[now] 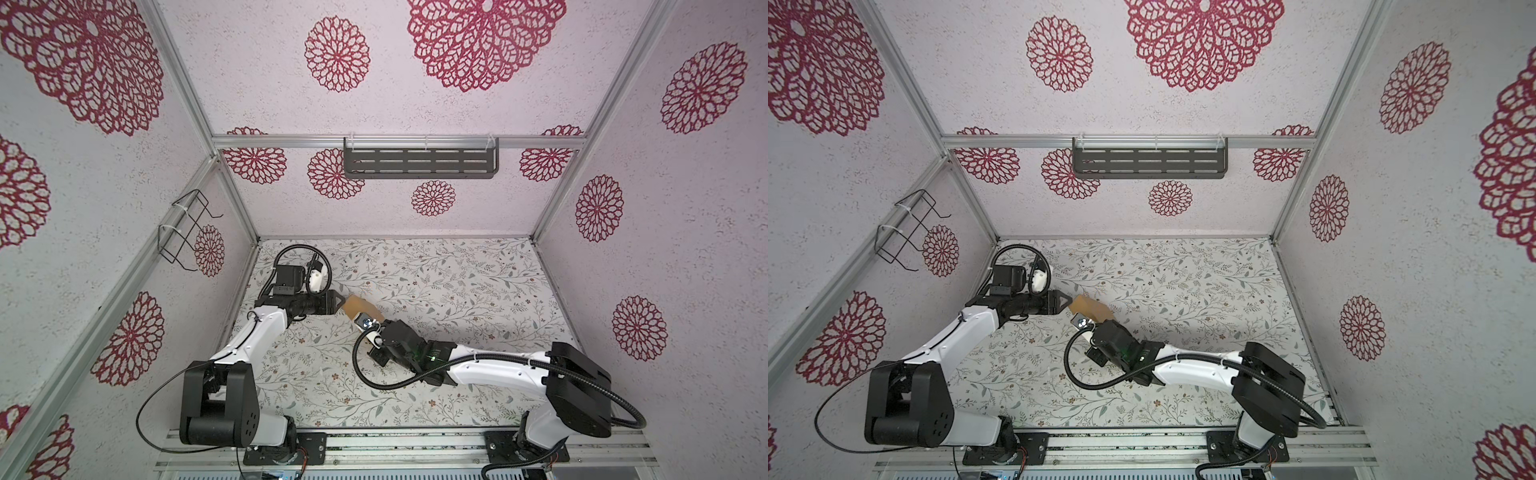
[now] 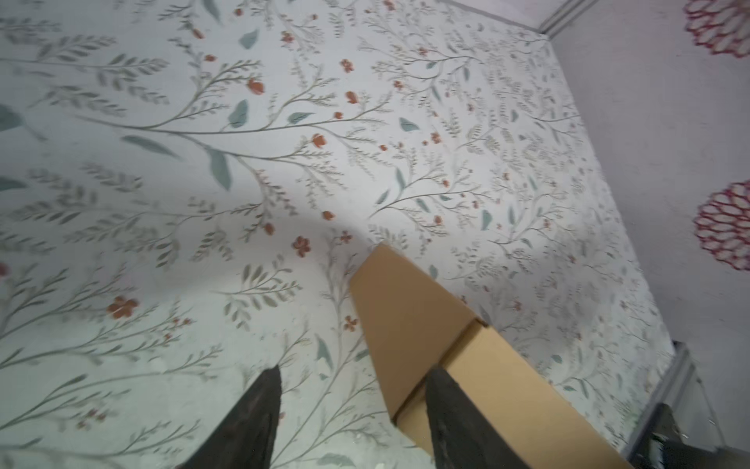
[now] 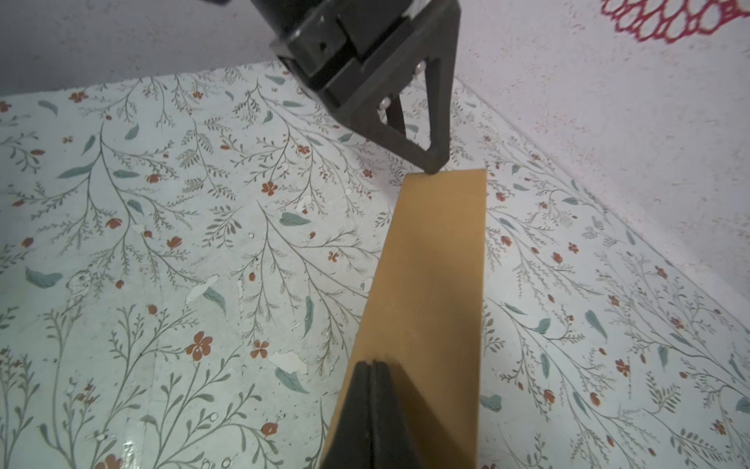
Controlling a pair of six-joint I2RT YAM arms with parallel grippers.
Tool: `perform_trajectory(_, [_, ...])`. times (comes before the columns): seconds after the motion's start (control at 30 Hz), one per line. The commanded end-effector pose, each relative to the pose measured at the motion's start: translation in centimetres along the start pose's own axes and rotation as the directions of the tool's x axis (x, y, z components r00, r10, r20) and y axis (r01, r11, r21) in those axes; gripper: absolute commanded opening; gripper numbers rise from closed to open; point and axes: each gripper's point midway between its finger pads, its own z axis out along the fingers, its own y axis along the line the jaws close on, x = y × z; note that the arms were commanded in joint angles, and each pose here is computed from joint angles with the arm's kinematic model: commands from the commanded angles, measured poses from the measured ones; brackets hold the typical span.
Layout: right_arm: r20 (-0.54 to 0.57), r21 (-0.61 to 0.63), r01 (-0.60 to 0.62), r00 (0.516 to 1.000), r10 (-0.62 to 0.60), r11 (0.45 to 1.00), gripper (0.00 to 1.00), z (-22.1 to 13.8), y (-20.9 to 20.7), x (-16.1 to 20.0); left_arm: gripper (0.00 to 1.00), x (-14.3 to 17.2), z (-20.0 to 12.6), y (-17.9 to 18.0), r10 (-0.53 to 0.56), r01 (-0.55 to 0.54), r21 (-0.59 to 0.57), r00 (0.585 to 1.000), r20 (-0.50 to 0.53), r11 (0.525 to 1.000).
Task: Assemble paper box
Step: Turn over the paper box at the center of the table.
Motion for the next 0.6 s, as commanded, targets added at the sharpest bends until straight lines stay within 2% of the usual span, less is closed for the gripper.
perform_trajectory(0.0, [-0.233,-0.032,0.088,0.968,-0.093,0.996,0.04,1.5,0.9,7.0,0.67,1.1,-0.6,2.7,-0.001,0.003,-0.099,1.000,0.018,0.995])
perform_trajectory(0.1, [-0.257,-0.035,0.097,0.961,-0.102,0.995,0.05,2.5,1.2,7.7,0.69,1.2,-1.6,3.8,-0.019,0.025,-0.131,0.999,0.047,0.991])
perform_trajectory(0.2, [-0.231,-0.072,0.082,0.968,-0.097,0.994,0.09,2.7,1.6,6.7,0.70,2.0,-1.9,4.3,-0.042,0.050,-0.144,0.998,0.057,0.988])
perform_trajectory(0.3, [-0.173,-0.131,-0.002,0.985,-0.021,0.991,0.14,1.9,0.9,4.8,0.70,3.2,-1.1,3.2,-0.105,0.108,-0.076,0.994,0.042,0.991])
perform_trajectory(0.37, [-0.136,-0.136,-0.074,0.989,0.055,0.988,0.16,1.1,-1.0,3.3,0.70,3.4,-0.8,2.2,-0.082,0.083,-0.057,0.996,0.021,0.995])
perform_trajectory(0.4, [-0.123,-0.142,-0.111,0.988,0.093,0.984,0.18,0.8,-2.0,2.9,0.70,3.4,-0.8,1.7,-0.058,0.058,-0.047,0.998,0.009,0.997])
perform_trajectory(0.47, [-0.121,-0.137,-0.183,0.979,0.167,0.974,0.20,0.8,-4.4,2.5,0.74,4.1,-0.4,0.1,0.074,-0.075,-0.021,0.996,-0.046,0.997])
perform_trajectory(0.57, [-0.157,-0.068,-0.308,0.943,0.295,0.949,0.20,2.0,-9.5,2.9,0.82,5.7,0.2,-1.7,0.335,-0.338,0.001,0.934,-0.123,0.941])
